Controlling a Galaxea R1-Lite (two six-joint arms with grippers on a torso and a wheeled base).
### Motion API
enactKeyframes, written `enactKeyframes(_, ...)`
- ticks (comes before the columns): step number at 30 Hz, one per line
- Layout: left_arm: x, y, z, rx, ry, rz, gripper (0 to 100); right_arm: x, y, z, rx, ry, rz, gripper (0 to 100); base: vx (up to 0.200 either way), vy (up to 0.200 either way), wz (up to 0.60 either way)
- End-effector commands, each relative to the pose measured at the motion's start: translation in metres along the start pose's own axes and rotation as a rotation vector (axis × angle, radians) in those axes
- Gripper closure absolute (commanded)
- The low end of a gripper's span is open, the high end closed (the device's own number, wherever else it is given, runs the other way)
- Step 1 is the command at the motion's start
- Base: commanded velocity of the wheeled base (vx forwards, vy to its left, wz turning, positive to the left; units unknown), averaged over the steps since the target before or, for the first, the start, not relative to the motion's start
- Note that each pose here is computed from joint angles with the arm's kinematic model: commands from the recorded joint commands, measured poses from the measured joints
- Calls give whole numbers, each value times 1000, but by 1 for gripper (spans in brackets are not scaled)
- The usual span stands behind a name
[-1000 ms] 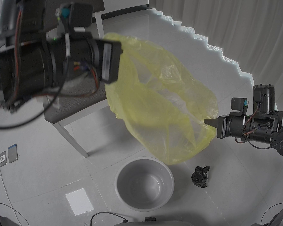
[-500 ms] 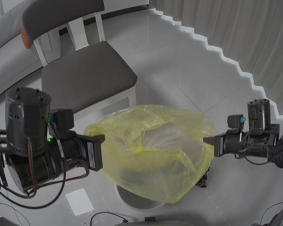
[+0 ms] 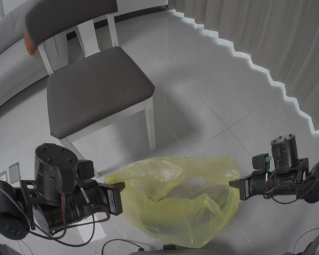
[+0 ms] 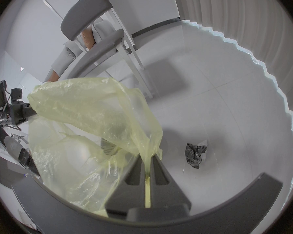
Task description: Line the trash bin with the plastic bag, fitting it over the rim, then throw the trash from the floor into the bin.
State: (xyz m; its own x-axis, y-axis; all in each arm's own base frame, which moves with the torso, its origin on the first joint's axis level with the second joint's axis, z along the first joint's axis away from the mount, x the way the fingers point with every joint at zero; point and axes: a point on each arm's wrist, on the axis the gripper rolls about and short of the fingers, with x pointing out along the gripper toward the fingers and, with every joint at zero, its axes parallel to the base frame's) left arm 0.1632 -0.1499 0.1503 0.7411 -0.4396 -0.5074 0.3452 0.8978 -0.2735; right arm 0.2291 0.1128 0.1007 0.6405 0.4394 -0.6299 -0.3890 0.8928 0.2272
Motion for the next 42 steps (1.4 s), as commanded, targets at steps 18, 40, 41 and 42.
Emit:
enactKeyframes(18,74,42,-55,-40,223,131,100,120,-27,-53,-15,205,-32,100,0,0,0)
enactKeyframes(40,110,85,-65,-39,140,152,100,158,-26,-33,-22,138,40,100,0,0,0)
enactKeyframes(41,111,87,-68,-37,145,143,100,160,-24,-33,-28,142,44,100,0,0,0)
enactKeyframes(42,109,87,-70,-35,148,139,100,160,-24,-32,-27,146,43,100,0,0,0)
